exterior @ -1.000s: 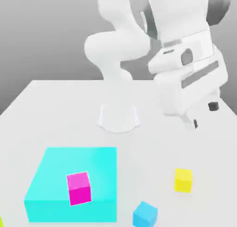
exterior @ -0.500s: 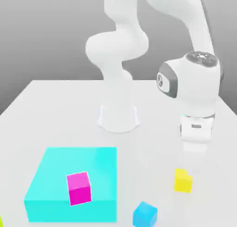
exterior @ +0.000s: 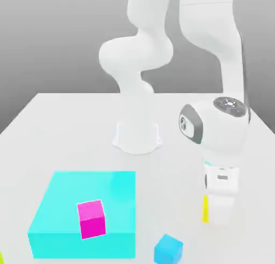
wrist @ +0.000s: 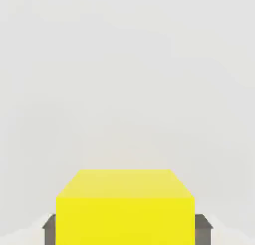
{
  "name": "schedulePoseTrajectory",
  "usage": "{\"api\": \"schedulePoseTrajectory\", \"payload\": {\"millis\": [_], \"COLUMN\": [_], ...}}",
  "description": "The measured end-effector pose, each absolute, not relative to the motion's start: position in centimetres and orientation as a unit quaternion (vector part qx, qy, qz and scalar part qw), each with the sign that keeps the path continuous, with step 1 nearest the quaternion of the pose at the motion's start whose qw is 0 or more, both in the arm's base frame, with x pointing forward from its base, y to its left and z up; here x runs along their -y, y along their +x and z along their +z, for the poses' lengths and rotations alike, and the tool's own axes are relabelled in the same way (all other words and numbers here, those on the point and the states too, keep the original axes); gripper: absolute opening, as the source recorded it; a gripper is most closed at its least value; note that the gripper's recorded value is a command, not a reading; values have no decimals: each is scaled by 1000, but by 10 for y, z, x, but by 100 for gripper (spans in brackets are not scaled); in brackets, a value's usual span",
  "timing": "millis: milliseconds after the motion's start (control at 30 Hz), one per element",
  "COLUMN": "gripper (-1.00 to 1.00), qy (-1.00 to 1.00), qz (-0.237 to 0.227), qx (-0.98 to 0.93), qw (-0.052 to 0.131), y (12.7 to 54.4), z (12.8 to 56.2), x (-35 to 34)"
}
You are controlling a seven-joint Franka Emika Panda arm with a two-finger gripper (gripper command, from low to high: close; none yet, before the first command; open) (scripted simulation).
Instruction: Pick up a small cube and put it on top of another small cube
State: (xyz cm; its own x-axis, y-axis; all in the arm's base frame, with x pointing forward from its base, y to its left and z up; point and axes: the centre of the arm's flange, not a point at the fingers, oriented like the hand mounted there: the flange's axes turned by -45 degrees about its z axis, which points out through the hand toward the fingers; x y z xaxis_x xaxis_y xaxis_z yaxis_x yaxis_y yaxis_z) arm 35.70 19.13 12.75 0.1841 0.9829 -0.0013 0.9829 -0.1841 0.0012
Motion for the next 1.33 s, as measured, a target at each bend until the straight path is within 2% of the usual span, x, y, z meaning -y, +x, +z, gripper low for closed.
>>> {"api": "schedulePoseTrajectory", "payload": {"millis": [67,300,467,700,867,1000,1233,1267,1333], "gripper": [-100,-100,-100,-100,-100,-100,-100,100,100], "qy": [769,768,760,707,662,634,616,617,617], "qz": [0,3,1,10,10,2,0,0,0], "qx": [-639,-640,-649,-707,-750,-774,-787,-787,-787], "qw": [1,4,-4,-16,-10,-2,-1,-1,-1], "y": [357,360,368,438,465,467,470,469,469], "z": [127,170,198,250,290,318,267,262,262], "x": [-191,-192,-182,-81,9,90,93,94,94]}}
